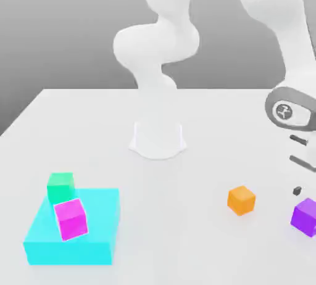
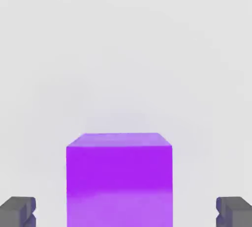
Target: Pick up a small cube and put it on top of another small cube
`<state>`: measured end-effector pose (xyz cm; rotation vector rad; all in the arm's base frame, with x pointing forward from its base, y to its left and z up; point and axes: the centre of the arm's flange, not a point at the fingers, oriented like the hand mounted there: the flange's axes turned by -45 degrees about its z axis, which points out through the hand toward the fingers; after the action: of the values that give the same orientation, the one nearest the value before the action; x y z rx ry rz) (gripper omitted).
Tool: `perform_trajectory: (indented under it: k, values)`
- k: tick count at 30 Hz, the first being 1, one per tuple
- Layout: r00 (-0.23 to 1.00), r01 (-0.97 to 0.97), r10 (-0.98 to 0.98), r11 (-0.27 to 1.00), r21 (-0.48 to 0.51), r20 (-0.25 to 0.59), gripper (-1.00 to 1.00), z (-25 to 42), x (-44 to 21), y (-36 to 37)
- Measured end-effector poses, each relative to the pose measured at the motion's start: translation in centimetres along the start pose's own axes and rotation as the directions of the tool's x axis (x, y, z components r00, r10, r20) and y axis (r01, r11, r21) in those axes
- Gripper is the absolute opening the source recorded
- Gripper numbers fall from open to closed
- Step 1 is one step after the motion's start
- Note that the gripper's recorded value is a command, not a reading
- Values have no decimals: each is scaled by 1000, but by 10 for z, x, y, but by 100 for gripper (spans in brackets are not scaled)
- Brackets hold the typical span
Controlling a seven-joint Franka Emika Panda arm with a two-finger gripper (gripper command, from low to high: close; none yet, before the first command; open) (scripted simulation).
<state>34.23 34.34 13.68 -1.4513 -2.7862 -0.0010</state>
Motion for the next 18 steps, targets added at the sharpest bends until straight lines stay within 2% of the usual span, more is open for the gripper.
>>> perform_trajectory:
  k: [7,12,15,18]
  values:
    - [1000,1,-1,1000,2,1,-100,0,0,0]
    - [1000,-16,16,1000,2,4,-100,-55,-6,0]
    - [967,-250,251,968,-11,43,-100,-80,-86,-3]
    - [872,-483,484,875,-29,69,-100,-101,-166,-21]
